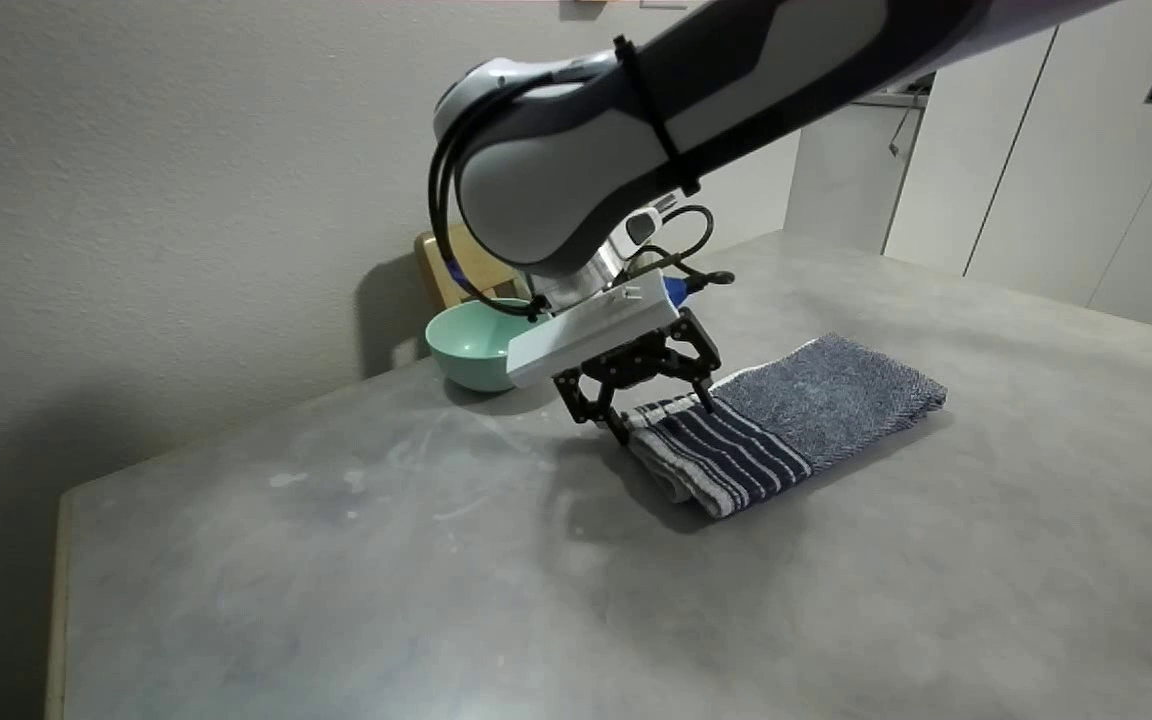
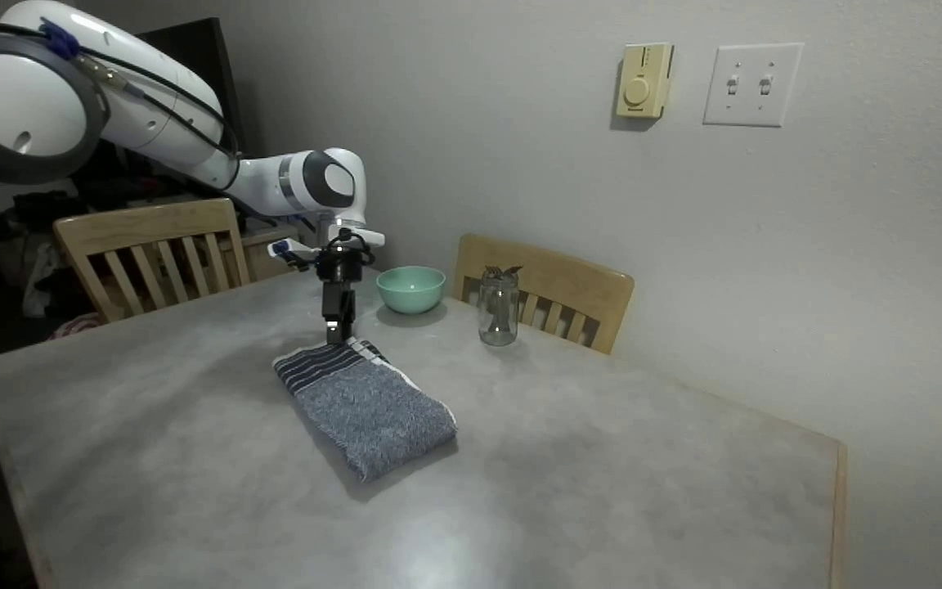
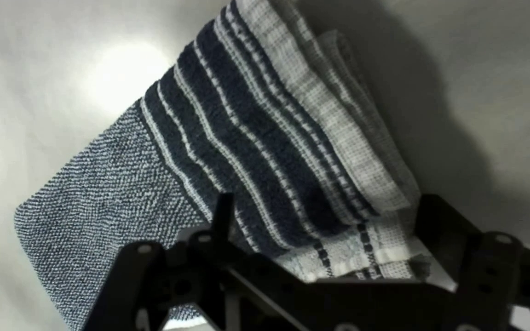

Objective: Unfold the grey towel on the table once.

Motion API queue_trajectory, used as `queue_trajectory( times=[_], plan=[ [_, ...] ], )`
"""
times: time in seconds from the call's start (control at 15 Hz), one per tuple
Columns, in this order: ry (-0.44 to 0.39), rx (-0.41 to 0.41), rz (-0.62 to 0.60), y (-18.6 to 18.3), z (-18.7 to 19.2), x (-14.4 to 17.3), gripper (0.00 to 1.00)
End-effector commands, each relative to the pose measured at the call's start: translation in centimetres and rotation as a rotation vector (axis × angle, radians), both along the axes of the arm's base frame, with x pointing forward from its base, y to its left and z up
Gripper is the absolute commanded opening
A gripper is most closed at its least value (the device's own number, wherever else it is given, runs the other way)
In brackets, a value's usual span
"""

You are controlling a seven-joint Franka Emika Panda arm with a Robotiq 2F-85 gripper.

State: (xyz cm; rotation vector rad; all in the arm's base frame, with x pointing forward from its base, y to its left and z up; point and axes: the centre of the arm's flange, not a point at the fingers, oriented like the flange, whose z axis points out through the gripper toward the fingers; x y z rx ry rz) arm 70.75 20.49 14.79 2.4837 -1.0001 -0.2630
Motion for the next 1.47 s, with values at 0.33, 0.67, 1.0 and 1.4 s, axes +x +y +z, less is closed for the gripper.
queue_trajectory(
  times=[0.33,0.67,1.0,1.4],
  plan=[
    [0.026,0.008,-0.01,-0.6,1.0,0.9,1.0],
    [0.123,0.046,-0.028,0.0,1.0,-0.1,1.0],
    [0.19,0.043,-0.05,-0.1,1.1,-0.8,1.0],
    [0.212,0.019,-0.054,-0.7,1.0,-1.2,1.0]
  ],
)
